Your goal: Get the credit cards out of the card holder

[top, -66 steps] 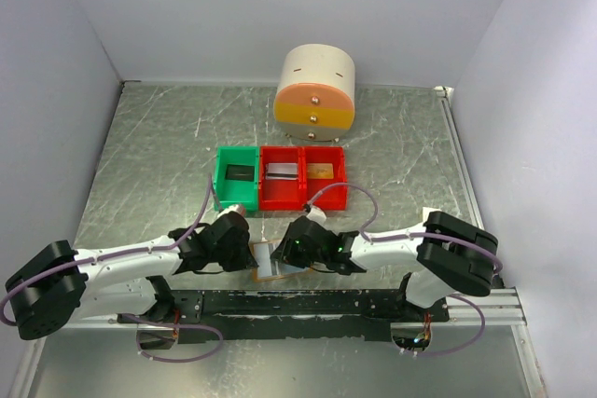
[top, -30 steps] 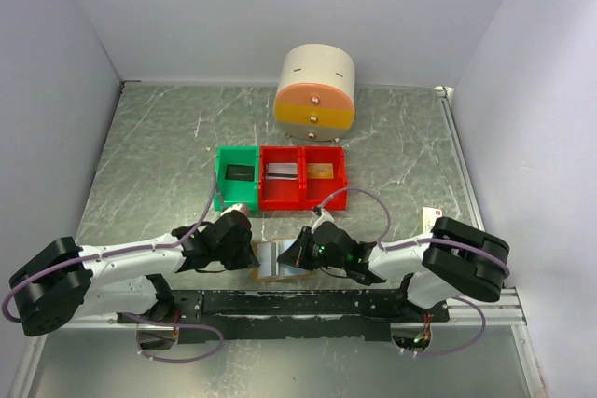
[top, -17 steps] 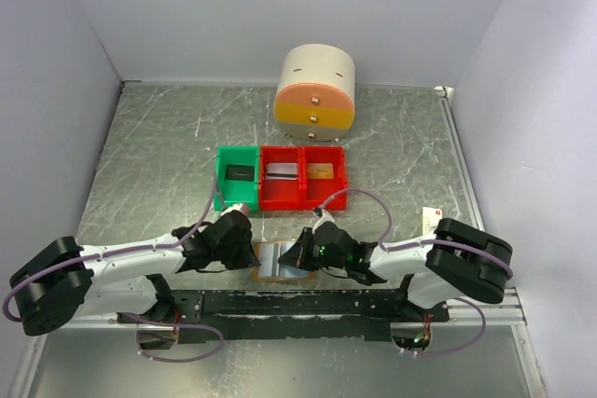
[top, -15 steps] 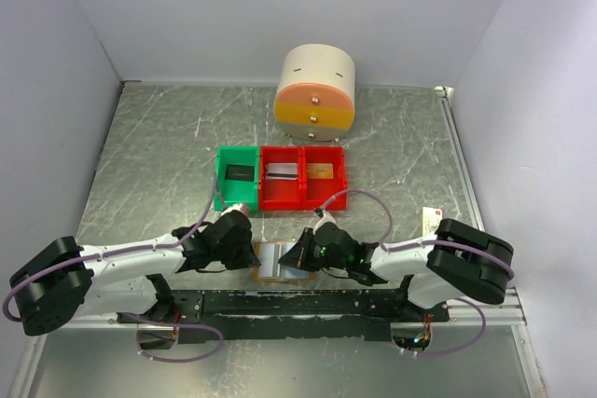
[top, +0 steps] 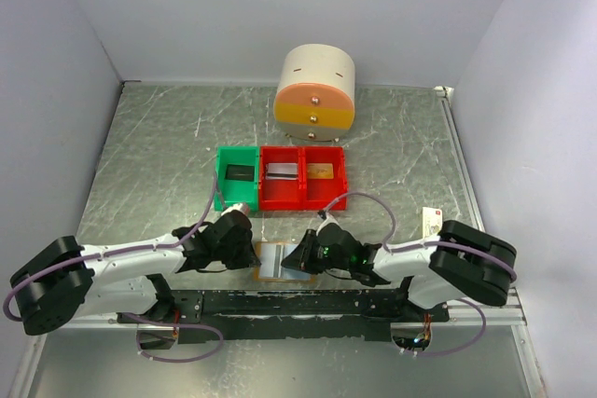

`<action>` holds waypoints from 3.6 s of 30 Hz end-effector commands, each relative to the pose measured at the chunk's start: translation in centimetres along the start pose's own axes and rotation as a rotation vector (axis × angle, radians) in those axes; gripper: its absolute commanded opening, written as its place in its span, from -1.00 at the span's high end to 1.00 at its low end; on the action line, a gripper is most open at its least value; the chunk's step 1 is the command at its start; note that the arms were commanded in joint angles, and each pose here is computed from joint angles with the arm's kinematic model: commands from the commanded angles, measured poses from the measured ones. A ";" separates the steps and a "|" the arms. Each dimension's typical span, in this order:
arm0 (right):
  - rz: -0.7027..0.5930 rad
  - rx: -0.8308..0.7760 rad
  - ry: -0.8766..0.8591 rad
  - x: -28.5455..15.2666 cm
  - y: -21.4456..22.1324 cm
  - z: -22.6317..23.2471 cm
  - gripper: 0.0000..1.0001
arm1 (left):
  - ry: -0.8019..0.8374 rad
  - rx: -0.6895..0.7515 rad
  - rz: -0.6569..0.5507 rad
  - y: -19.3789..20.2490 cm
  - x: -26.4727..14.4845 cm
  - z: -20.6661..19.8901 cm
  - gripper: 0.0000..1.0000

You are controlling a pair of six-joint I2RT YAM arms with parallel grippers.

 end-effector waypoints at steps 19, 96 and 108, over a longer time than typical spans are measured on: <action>0.035 0.015 0.023 2.4 0.3 0.8 0.91 | -0.094 0.033 0.026 1.1 0.7 2.0 0.87; -0.034 0.073 0.156 -0.8 -0.9 -2.5 0.41 | -0.092 0.059 0.093 0.7 0.8 0.7 0.64; 0.018 0.063 0.110 0.6 -0.6 -1.9 0.68 | -0.103 0.067 0.107 0.8 1.0 0.8 0.69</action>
Point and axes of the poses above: each gripper's point midway between its finger pads, its own x axis out along the fingers, its own z axis along the line the jaws close on, y = z × x, the point moved 8 cm from there along -x, back along the fingers, and after that the axes turned 6 degrees about x, right-handed, at the moved point
